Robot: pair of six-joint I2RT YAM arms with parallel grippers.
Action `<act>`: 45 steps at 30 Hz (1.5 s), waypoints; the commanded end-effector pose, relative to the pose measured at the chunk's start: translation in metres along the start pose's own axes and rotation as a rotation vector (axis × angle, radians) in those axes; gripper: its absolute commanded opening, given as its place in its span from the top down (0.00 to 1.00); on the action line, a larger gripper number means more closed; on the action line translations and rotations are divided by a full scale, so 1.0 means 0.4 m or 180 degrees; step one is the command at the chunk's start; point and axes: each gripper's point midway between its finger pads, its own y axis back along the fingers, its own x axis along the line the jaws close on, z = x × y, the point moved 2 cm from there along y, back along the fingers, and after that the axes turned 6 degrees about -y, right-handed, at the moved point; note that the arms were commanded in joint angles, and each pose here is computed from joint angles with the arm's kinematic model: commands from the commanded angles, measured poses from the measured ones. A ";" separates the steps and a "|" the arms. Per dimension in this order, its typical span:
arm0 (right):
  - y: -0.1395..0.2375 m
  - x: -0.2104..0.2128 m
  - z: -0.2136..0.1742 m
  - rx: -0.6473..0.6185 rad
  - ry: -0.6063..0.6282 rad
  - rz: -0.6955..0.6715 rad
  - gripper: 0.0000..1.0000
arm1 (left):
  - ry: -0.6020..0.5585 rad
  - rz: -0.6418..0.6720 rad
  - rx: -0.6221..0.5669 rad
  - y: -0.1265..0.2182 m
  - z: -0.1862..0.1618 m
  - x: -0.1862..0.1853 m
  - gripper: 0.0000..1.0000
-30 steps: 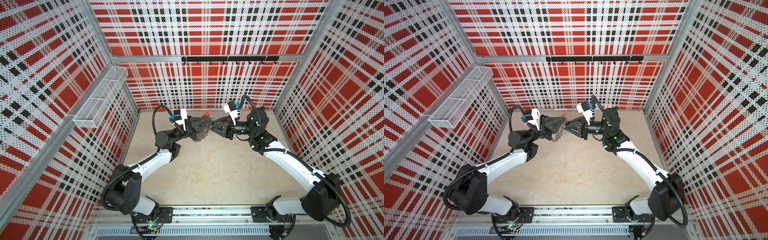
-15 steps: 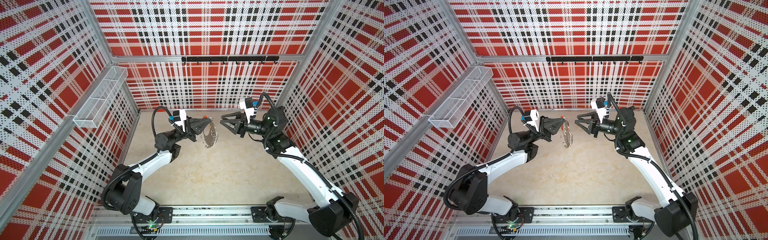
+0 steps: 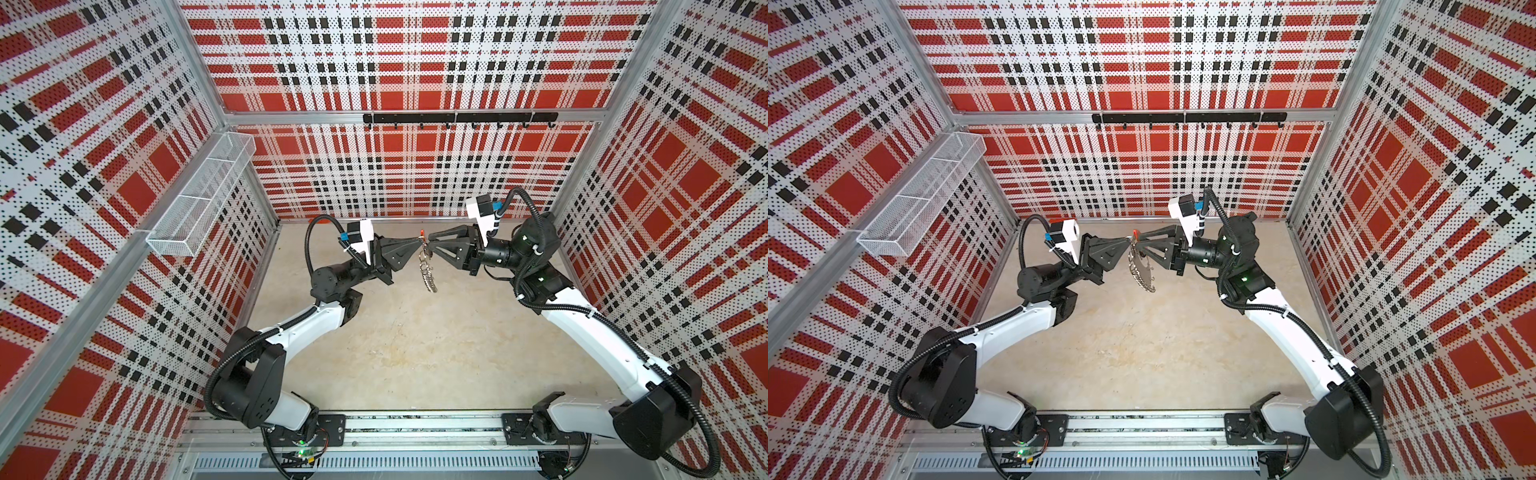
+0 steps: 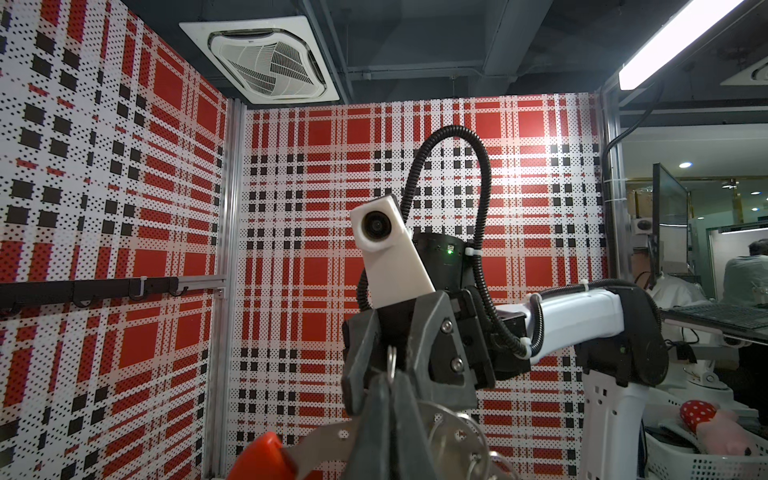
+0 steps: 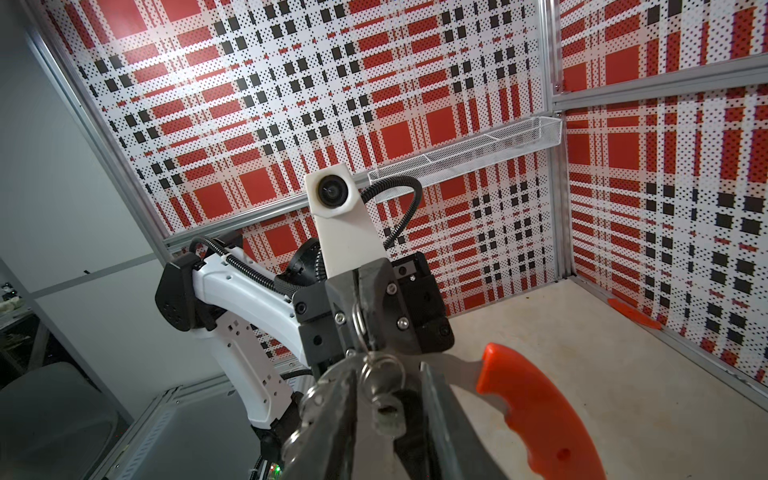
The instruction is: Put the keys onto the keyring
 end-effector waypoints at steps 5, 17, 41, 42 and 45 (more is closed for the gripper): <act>-0.017 0.029 0.036 -0.0083 0.0178 0.0160 0.72 | -0.0066 -0.0017 -0.0114 -0.003 0.020 -0.009 1.00; -0.044 0.006 0.033 -0.0053 0.0151 0.0183 0.84 | -0.0071 0.0059 -0.0078 -0.001 0.019 0.008 1.00; -0.077 -0.192 0.049 -0.0037 0.0138 -0.0307 1.00 | -0.0140 0.1070 0.0087 0.138 0.040 0.200 0.65; -0.077 -0.212 0.049 -0.0025 0.0143 -0.0353 1.00 | -0.0176 0.1269 0.0187 0.153 0.036 0.223 0.63; -0.088 -0.293 0.042 0.0100 0.0219 -0.0668 1.00 | -0.0401 0.1775 0.0745 0.179 0.006 0.291 0.62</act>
